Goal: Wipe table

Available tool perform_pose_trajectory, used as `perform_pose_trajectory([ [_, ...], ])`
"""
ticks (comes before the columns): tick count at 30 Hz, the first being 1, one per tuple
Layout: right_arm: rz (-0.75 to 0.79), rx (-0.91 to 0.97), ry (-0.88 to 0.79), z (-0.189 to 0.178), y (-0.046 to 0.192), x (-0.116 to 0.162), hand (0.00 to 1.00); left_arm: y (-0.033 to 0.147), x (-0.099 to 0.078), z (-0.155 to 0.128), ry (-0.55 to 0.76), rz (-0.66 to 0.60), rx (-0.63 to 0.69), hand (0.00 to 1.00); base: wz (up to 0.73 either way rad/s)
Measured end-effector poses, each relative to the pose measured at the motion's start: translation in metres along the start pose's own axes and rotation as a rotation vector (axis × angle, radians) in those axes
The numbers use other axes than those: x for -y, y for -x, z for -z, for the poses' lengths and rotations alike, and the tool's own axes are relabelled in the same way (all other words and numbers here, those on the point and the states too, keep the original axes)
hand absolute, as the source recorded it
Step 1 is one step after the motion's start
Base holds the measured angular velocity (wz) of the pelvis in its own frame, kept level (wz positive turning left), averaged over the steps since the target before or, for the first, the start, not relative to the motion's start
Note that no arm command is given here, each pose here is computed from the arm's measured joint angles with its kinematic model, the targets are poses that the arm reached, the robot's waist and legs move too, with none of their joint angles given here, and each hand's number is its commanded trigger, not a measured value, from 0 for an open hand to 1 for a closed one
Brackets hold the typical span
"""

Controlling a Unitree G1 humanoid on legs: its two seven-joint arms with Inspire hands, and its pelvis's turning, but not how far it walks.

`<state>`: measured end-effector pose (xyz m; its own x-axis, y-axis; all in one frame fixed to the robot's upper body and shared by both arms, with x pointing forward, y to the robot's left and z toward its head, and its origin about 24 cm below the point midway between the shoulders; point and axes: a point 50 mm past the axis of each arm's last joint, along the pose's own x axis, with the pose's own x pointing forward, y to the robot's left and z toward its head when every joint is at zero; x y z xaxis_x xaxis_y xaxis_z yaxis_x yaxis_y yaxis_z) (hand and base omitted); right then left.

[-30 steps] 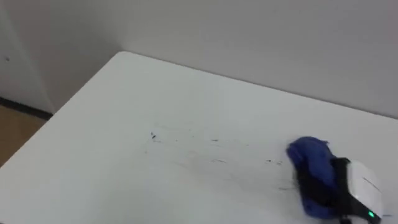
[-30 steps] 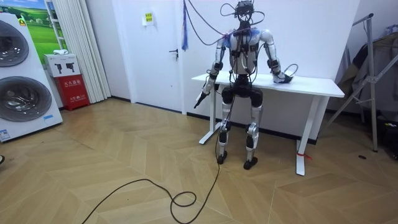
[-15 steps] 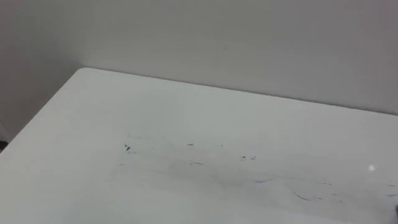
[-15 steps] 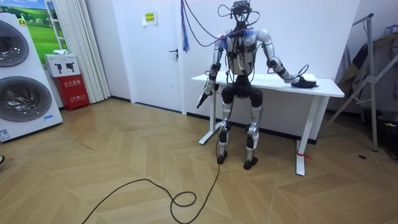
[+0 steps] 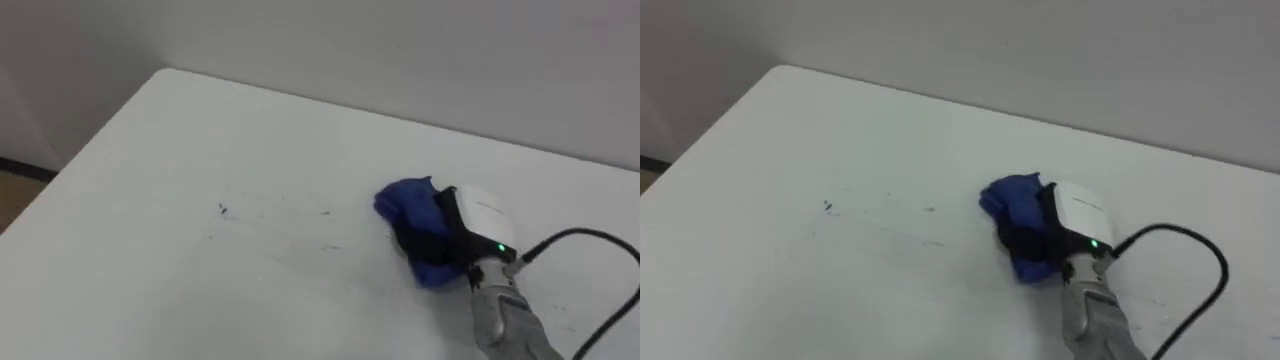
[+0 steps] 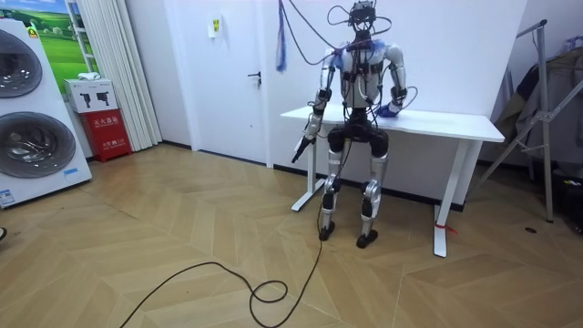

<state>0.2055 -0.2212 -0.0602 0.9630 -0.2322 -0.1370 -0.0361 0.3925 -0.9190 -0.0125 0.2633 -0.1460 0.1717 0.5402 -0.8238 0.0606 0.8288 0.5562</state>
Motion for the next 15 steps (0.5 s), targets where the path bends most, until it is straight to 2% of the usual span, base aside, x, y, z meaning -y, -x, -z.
perform_pose_trajectory([
  [3,0.051,-0.198,0.039,0.056,0.04,-0.003,1.0,-0.002,-0.014,0.01,0.017,-0.051,-0.033,0.0,0.34],
  [7,0.112,-0.456,0.061,0.118,0.086,0.007,1.0,-0.003,-0.024,0.018,0.05,-0.083,-0.064,0.0,-0.13],
  [9,0.139,-0.55,0.051,0.138,0.104,0.015,1.0,-0.003,-0.026,0.015,0.032,-0.089,-0.05,0.0,-0.05],
  [12,0.154,-0.722,0.012,0.164,0.134,0.021,1.0,-0.006,-0.038,0.005,0.005,-0.147,-0.008,0.0,0.02],
  [15,0.174,-0.849,0.014,0.183,0.16,0.028,1.0,-0.007,-0.039,0.003,0.003,-0.163,0.002,0.0,0.0],
])
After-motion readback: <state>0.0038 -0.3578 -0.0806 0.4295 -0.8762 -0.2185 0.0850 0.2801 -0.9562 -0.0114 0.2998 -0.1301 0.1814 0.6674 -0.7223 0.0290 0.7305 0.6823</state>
